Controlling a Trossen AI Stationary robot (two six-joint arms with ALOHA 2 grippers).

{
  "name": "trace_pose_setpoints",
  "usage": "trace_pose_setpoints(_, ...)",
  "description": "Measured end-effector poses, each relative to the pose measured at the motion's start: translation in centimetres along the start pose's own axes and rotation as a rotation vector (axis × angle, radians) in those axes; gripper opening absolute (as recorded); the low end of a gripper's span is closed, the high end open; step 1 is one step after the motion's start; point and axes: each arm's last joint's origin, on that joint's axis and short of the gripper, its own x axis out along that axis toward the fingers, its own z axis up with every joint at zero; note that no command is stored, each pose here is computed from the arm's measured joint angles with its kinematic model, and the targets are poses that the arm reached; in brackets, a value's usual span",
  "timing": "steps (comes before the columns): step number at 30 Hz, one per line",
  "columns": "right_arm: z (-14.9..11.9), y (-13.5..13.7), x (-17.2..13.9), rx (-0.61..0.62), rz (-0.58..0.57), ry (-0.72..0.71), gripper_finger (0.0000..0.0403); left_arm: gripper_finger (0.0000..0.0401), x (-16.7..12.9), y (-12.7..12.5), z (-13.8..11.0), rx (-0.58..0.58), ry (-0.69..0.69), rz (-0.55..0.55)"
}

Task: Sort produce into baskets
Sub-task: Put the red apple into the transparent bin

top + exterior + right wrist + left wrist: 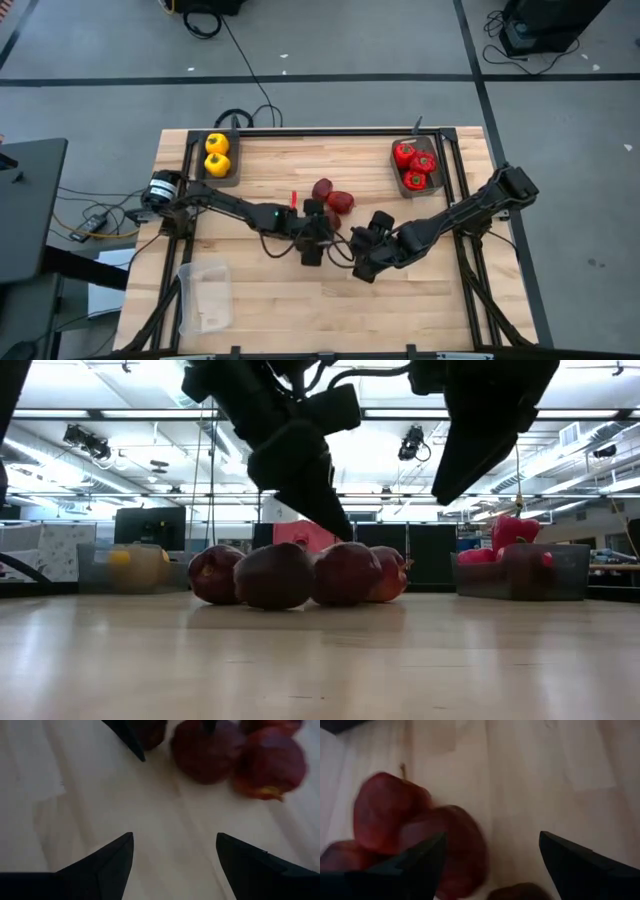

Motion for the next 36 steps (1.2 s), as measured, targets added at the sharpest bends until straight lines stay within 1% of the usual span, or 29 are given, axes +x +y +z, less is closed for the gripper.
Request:
trace_pose_setpoints(5,-0.7,-0.3,-0.5,0.000,-0.078,0.013,0.0293,0.0321,0.4,1.5,0.1,0.040,-0.011,0.032)
trace_pose_setpoints(8,-1.2,-0.1,-0.6,0.003,-0.086,0.008,0.0293,0.0321,0.5,3.2,0.4,0.082,-0.005,0.052)
trace_pose_setpoints(10,-1.8,-0.1,-0.4,0.008,-0.091,0.017,0.0293,0.0320,0.3,4.4,1.2,0.103,-0.016,0.032)
trace_pose_setpoints(12,-2.4,0.0,-0.2,0.034,-0.093,0.018,0.0293,0.0319,0.0,5.6,1.9,0.104,-0.036,0.018)
trace_pose_setpoints(16,-3.6,-0.2,0.4,0.097,-0.120,0.032,0.0293,0.0320,-0.2,8.4,2.6,0.099,-0.057,-0.039)
trace_pose_setpoints(19,-4.4,-0.3,0.7,0.137,-0.132,0.030,0.0293,0.0323,-0.1,10.2,2.4,0.068,-0.083,-0.070)
trace_pose_setpoints(21,-4.7,-0.3,1.0,0.162,-0.135,0.031,0.0293,0.0328,0.2,11.1,2.1,0.057,-0.084,-0.071)
trace_pose_setpoints(23,-4.9,-0.4,1.2,0.179,-0.137,0.032,0.0293,0.0334,0.5,11.8,2.2,0.062,-0.116,-0.052)
trace_pose_setpoints(26,-5.0,-0.5,1.2,0.188,-0.140,0.029,0.0293,0.0345,1.5,12.3,2.2,0.077,-0.149,-0.068)
trace_pose_setpoints(27,-4.9,-0.4,1.2,0.191,-0.138,0.025,0.0293,0.0350,1.9,12.3,2.0,0.077,-0.141,-0.079)
trace_pose_setpoints(31,-4.8,-0.3,1.2,0.194,-0.127,0.019,0.0295,0.0380,3.6,11.9,1.3,0.097,-0.061,-0.112)
trace_pose_setpoints(33,-4.8,-0.3,1.2,0.194,-0.124,0.018,0.0298,0.0394,4.3,11.9,1.5,0.103,-0.034,-0.099)
trace_pose_setpoints(36,-4.7,-0.4,1.3,0.198,-0.127,0.019,0.0301,0.0395,5.4,12.2,1.6,0.101,0.004,-0.077)
